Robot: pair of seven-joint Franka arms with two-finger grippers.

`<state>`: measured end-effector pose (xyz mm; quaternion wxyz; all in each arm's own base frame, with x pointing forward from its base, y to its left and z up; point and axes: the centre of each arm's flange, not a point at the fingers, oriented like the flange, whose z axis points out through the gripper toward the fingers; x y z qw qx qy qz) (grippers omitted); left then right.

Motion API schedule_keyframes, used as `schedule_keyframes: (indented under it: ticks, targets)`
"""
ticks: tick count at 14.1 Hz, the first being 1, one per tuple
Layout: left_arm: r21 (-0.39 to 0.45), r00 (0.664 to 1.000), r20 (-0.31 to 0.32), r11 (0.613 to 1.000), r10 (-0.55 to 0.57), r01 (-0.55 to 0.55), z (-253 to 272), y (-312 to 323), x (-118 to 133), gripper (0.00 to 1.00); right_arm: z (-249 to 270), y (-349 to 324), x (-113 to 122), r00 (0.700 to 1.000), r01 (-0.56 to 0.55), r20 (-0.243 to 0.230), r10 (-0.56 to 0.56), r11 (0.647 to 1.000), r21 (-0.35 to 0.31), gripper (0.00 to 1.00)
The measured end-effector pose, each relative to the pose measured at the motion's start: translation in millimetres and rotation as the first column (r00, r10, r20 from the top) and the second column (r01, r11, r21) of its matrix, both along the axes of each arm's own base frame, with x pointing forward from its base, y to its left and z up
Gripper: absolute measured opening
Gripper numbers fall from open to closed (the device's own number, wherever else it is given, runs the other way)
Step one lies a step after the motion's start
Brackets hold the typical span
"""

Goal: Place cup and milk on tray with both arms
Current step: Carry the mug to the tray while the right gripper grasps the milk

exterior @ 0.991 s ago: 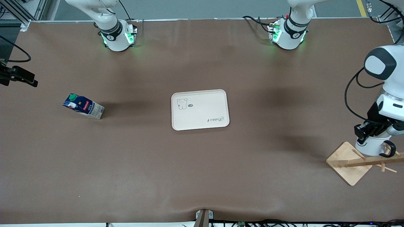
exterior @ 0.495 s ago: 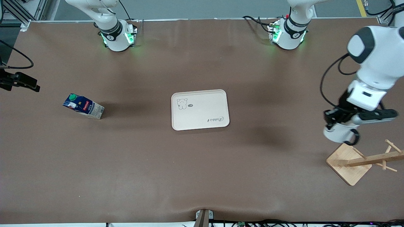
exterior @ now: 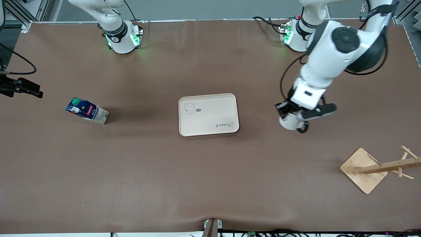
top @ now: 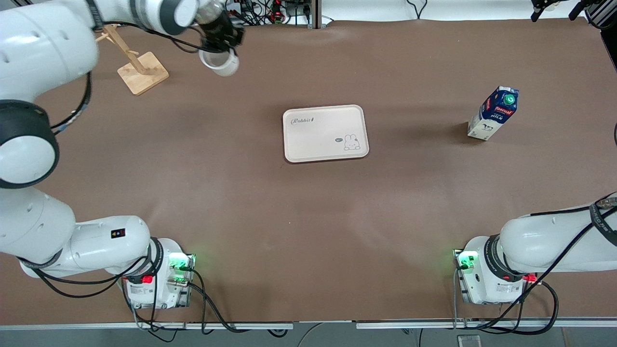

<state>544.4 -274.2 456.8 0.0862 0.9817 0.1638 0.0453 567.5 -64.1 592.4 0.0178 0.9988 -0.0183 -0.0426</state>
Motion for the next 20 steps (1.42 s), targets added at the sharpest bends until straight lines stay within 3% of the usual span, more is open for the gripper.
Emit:
schedule_keyframes:
  ticks: [3,7,9,12,16,20]
  targets:
    - [-0.009,0.997,-0.073,1.0,0.021,-0.022,-36.3,-62.8,-11.2,0.06,-15.8,-13.1,4.4,0.999,0.024,-0.033,-0.024,1.0,0.002,1.0]
    - [0.051,0.99,-0.126,0.997,0.065,-0.059,-82.4,-140.2,-32.0,0.06,-57.0,-48.6,5.1,0.99,0.084,-0.11,-0.083,0.996,0.008,1.0]
    - [0.081,0.986,-0.154,0.995,0.065,-0.053,-101.6,-167.0,-40.2,0.06,-81.7,-57.5,3.6,0.989,0.098,-0.113,-0.096,0.995,0.009,1.0]
    - [0.13,0.985,-0.166,0.991,0.038,-0.017,-136.2,-193.6,-52.1,0.06,-114.9,-61.8,-5.0,0.982,0.114,-0.154,-0.109,0.993,0.028,1.0]
    - [0.209,0.988,-0.151,0.978,0.031,0.002,-175.1,-220.5,-75.3,0.06,-157.0,-63.8,-10.8,0.98,0.152,-0.141,-0.138,0.985,0.087,1.0]
    - [0.229,0.986,-0.149,0.973,0.075,-0.039,-184.8,-224.4,-78.2,0.06,-184.6,-65.3,-21.2,0.979,0.171,-0.126,-0.159,0.98,0.098,1.0]
